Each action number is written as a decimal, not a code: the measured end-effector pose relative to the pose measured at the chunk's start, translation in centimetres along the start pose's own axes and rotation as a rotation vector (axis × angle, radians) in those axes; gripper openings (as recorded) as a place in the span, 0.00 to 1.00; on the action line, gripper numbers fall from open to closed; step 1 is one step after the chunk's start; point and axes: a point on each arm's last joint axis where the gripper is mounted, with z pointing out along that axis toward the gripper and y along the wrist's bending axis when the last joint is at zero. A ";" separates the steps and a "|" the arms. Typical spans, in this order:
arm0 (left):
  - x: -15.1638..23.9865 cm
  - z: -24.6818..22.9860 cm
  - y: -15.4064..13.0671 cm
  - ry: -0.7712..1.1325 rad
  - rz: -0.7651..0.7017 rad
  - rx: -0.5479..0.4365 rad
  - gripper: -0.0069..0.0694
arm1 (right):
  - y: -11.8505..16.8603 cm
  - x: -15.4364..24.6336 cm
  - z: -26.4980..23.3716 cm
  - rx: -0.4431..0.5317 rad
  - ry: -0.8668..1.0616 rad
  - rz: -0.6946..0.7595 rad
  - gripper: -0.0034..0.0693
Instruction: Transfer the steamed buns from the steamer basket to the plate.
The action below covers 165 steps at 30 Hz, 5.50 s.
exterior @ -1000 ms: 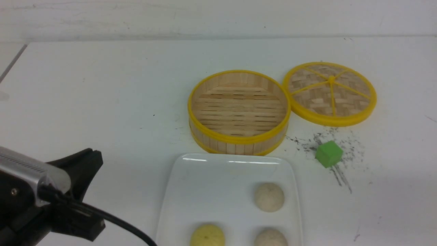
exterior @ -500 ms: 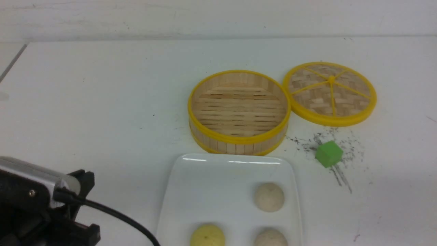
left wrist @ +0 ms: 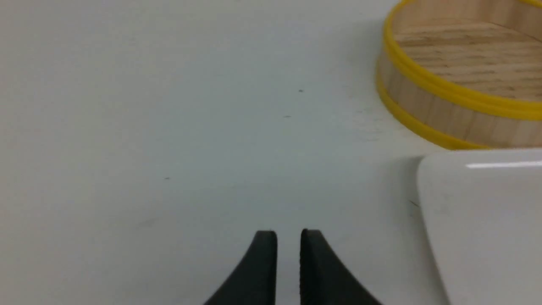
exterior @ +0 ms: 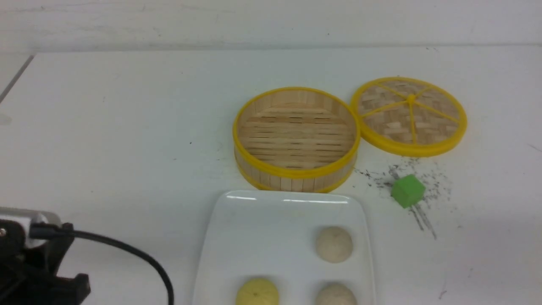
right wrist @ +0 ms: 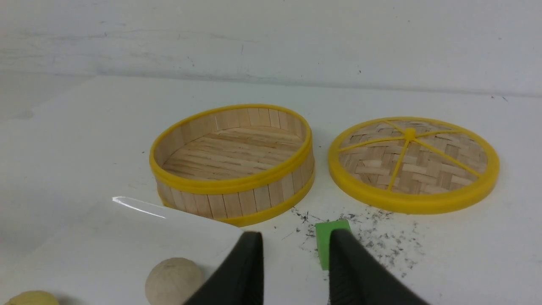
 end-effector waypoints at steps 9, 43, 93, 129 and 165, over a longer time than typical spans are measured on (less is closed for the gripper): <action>3.7 -1.6 1.7 -0.087 -0.098 -0.155 0.25 | 0.0 0.0 0.0 0.000 0.000 0.000 0.38; 8.8 -2.8 2.4 -0.083 -0.250 -0.255 0.25 | 0.0 0.0 0.0 0.000 0.000 0.000 0.38; 8.8 -2.9 2.6 -0.068 -0.124 -0.282 0.26 | 0.0 0.0 0.0 0.000 0.000 0.000 0.38; 8.8 -2.9 2.7 -0.066 -0.112 -0.289 0.31 | 0.0 0.0 0.0 0.003 0.001 -0.008 0.38; 8.8 -3.0 2.8 -0.063 -0.091 -0.300 0.35 | -3.0 7.9 -0.4 0.339 0.172 0.039 0.38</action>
